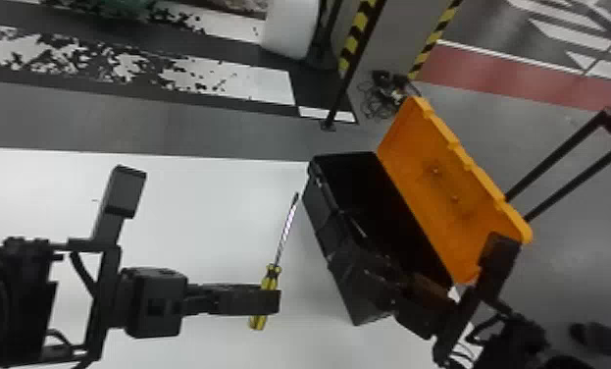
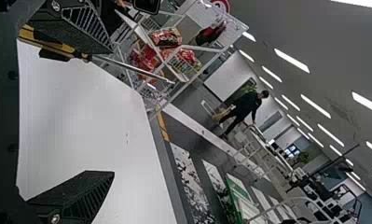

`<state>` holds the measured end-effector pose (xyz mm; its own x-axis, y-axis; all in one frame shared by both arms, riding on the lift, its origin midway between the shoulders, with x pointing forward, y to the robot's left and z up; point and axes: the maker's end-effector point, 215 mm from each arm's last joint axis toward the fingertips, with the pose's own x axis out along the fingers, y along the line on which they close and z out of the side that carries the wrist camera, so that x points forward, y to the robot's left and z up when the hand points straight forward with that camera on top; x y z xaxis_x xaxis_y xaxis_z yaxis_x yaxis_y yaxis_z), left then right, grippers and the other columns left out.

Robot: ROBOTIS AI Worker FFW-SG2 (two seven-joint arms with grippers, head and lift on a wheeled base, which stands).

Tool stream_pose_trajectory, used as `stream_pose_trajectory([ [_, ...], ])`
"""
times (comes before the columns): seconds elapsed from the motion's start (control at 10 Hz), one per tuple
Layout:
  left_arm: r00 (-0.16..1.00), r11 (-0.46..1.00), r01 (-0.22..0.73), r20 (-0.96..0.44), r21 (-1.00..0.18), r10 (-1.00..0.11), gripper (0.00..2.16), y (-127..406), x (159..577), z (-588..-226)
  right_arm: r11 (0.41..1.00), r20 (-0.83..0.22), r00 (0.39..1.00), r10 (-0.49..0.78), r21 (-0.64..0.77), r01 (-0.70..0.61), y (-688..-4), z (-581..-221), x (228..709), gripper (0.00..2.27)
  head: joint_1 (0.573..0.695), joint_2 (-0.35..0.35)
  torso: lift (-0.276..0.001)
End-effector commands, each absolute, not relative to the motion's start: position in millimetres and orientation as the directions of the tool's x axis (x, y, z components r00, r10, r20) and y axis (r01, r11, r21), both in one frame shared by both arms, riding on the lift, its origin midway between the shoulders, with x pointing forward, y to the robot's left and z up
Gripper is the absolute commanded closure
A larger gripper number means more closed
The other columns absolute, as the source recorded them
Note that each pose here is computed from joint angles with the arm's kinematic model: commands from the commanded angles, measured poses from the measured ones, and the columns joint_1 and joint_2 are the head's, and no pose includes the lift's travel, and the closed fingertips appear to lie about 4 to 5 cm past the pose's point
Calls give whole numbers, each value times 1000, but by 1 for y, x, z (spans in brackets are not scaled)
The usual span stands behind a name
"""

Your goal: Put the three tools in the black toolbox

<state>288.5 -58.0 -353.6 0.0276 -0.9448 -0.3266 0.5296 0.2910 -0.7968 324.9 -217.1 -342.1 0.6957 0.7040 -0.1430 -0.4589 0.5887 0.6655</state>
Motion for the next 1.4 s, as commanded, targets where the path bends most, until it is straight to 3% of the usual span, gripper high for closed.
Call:
stream_pose_trajectory([
  [0.0,11,291,521,-335,-802,-942,1737,-61,286,-358,578,-146,678,721,667,-471,-206,-341,328,76,695,-350,-55],
  [0.6,-77,266,517,-353,-814,-932,1737,-85,286,-371,561,-157,644,748,668,-489,-179,-346,334,76,695,-350,-55],
  [1.0,-96,257,499,-347,-828,-933,1737,-87,284,-376,549,-173,617,768,674,-495,-162,-352,333,262,695,-350,-55],
  [1.1,-102,255,499,-348,-828,-932,1737,-88,281,-377,544,-171,611,773,675,-499,-158,-352,332,630,695,-350,-55],
  [1.2,-107,254,498,-350,-829,-931,1737,-89,279,-378,538,-171,605,778,679,-500,-156,-352,330,1555,695,-350,-55],
  [1.3,-113,252,495,-349,-831,-930,1737,-90,276,-379,535,-171,599,782,678,-504,-154,-350,329,2088,695,-350,-55],
])
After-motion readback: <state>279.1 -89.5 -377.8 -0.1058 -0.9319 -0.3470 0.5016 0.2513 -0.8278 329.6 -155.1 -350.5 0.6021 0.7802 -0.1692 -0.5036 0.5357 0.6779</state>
